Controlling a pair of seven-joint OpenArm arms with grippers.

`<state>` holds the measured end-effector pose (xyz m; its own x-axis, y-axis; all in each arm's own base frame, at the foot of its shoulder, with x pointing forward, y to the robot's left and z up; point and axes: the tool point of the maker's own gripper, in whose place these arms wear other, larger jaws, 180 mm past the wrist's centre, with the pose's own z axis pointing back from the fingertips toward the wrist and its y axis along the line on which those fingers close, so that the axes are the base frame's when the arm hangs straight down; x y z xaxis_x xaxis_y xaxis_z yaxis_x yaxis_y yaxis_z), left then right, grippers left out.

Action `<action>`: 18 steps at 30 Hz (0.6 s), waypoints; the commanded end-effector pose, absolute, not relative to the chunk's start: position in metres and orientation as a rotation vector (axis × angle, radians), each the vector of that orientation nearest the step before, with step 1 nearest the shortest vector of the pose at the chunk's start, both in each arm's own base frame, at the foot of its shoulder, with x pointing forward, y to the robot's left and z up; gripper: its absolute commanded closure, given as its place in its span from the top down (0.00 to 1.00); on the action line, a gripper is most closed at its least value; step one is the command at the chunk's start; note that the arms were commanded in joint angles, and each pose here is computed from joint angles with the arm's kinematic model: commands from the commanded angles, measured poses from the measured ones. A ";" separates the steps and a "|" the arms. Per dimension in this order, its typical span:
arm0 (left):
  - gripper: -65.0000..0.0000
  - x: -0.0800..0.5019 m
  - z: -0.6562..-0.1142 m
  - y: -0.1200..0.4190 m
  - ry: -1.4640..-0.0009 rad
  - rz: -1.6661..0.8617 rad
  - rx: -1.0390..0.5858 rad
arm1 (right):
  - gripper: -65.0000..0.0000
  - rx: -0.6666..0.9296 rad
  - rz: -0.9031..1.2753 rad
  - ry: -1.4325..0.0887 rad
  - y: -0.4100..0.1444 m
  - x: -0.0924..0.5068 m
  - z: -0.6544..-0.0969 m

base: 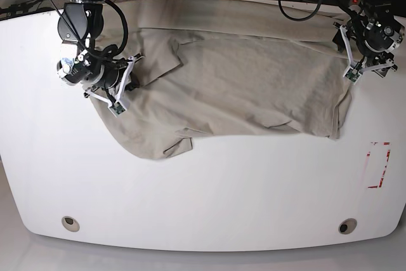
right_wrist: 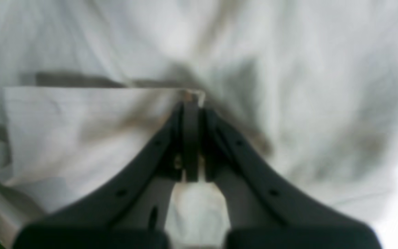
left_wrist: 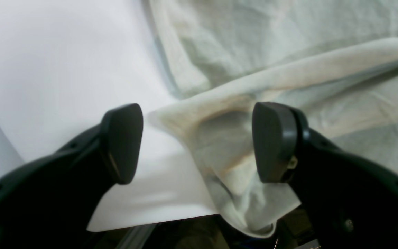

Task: Fold the T-shirt properly
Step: 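Release the edge with the right gripper and regrasp the shirt nearby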

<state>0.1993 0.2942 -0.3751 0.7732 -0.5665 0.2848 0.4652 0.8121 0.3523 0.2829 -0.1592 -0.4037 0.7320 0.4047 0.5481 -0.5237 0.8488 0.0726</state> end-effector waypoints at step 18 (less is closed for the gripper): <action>0.71 0.191 -0.392 0.305 -0.339 -0.542 0.250 | 0.00 0.154 0.577 -0.716 -0.158 0.331 -0.339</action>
